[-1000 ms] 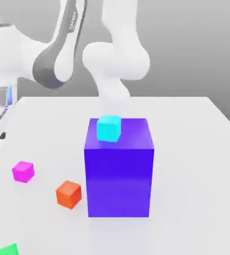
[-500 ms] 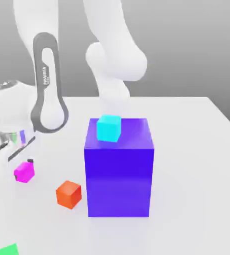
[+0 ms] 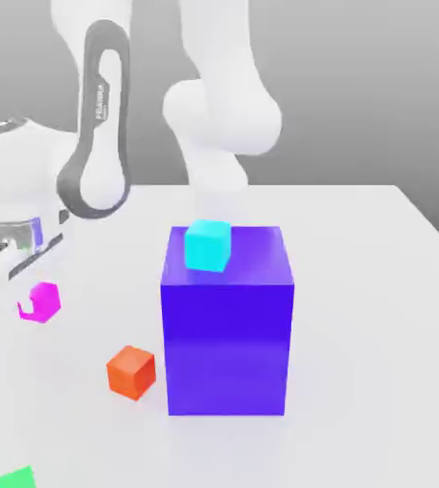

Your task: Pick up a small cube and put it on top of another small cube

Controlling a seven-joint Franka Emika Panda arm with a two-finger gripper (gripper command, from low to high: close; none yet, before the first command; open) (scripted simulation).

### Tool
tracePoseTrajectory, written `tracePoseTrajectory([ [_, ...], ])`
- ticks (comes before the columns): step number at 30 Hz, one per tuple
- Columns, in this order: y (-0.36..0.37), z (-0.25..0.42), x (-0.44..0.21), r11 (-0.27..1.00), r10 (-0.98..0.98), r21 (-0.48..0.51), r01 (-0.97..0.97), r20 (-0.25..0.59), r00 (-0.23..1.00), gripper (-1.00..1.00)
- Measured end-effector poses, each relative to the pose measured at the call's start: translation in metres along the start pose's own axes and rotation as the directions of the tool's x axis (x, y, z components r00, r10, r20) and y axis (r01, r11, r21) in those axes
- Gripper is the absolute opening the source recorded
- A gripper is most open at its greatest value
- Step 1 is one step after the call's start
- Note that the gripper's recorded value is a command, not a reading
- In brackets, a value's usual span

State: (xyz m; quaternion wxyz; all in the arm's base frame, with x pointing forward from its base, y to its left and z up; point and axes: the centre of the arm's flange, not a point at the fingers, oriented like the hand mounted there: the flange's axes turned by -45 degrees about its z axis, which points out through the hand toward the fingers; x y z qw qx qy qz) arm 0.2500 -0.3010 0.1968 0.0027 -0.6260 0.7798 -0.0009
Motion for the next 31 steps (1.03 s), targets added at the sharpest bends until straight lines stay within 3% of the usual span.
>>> tracePoseTrajectory([
  [8,-0.124,-0.02,-0.031,0.979,-0.206,0.005,0.206,0.007,0.979,-1.0],
  [17,-0.249,-0.042,-0.12,0.905,-0.426,-0.002,0.426,0.001,0.905,-1.0],
  [20,-0.26,-0.006,-0.13,0.896,-0.444,-0.004,0.444,0.0,0.896,-1.0],
  [21,-0.26,0.009,-0.131,0.896,-0.445,-0.004,0.445,-0.001,0.896,1.0],
  [27,-0.26,0.017,-0.131,0.895,-0.446,-0.005,0.446,-0.001,0.895,1.0],
  [31,-0.261,-0.029,-0.131,0.895,-0.446,-0.006,0.446,-0.001,0.895,1.0],
])
